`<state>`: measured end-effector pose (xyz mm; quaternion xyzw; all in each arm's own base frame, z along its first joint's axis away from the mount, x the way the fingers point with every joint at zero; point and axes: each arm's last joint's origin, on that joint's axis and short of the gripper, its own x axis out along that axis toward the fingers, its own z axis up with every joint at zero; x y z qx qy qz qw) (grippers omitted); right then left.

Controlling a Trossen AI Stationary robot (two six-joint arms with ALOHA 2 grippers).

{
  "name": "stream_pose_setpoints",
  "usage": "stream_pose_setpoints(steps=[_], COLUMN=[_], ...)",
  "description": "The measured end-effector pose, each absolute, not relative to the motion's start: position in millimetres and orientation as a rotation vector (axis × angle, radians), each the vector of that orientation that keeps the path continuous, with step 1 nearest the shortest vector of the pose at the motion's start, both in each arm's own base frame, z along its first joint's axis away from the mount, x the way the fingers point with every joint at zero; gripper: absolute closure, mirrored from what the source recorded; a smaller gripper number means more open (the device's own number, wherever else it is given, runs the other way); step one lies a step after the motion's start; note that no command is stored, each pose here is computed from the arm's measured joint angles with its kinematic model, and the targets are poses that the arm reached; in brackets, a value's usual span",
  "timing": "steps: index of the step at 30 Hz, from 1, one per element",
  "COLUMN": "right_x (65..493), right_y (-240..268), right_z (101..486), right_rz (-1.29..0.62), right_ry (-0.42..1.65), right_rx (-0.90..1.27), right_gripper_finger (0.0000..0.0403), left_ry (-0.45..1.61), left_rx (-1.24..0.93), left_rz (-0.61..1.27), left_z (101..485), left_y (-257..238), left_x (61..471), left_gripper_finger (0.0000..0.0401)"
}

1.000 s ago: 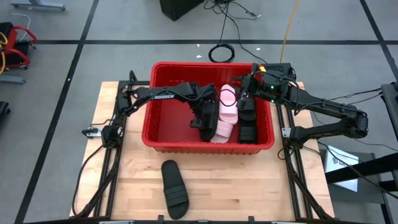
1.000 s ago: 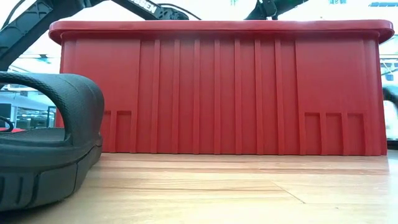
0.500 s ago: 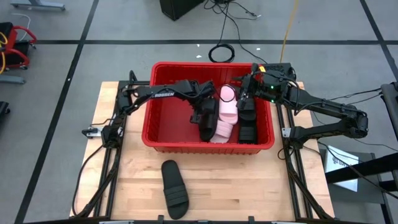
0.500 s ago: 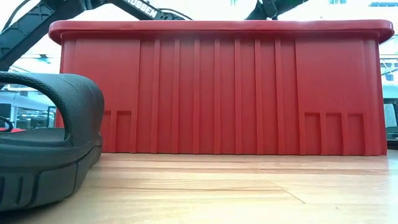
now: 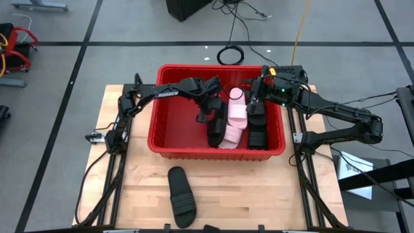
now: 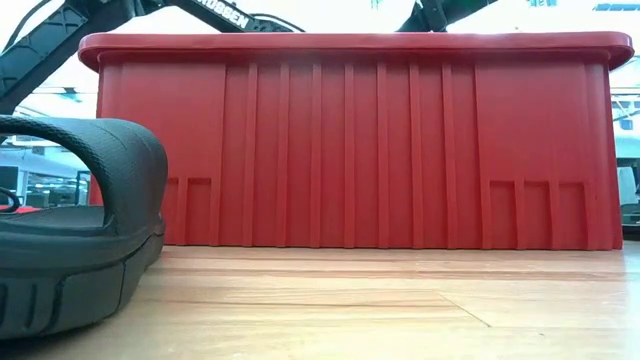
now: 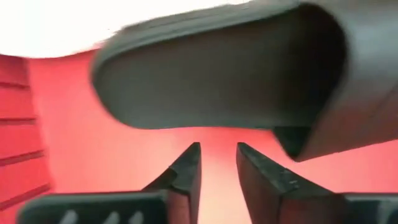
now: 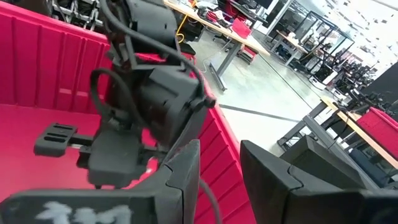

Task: Pick and place slides into bin
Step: Put the left black slide into the red bin

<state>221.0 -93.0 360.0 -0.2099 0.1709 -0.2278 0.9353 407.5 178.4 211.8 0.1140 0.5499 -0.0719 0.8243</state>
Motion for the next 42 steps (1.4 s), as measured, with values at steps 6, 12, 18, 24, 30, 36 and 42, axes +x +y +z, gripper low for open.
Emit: stream_pose_setpoints(steps=[6, 12, 18, 24, 30, 36, 42], right_x=[220, 220, 218, 217, 217, 217, 217], right_y=[-94, -98, -103, -105, -105, -105, -104], right_z=[360, 354, 349, 350, 350, 350, 349], right_rz=[-0.471, -0.484, -0.502, -0.512, -0.511, -0.514, -0.514], right_ry=[0.35, 0.366, 0.385, 0.384, 0.383, 0.378, 0.382], right_rx=[-0.428, -0.424, -0.416, -0.407, -0.406, -0.385, -0.372], right_gripper_finger=[0.0298, 0.0298, 0.0298, 0.0298, 0.0298, 0.0298, 0.0298], left_ry=[1.106, 1.048, 1.071, 1.046, 1.038, 1.032, 1.015], left_rx=[0.181, 0.126, 0.094, 0.048, 0.06, 0.078, 0.097], left_rz=[-0.145, -0.27, -0.328, -0.422, -0.438, -0.464, -0.469], left_z=[225, 226, 225, 225, 223, 222, 223], left_y=[196, 198, 195, 188, 180, 168, 164], left_x=[403, 399, 394, 393, 398, 403, 407], left_gripper_finger=[0.0255, 0.023, 0.0228, 0.0228, 0.0228, 0.0228, 0.0228])
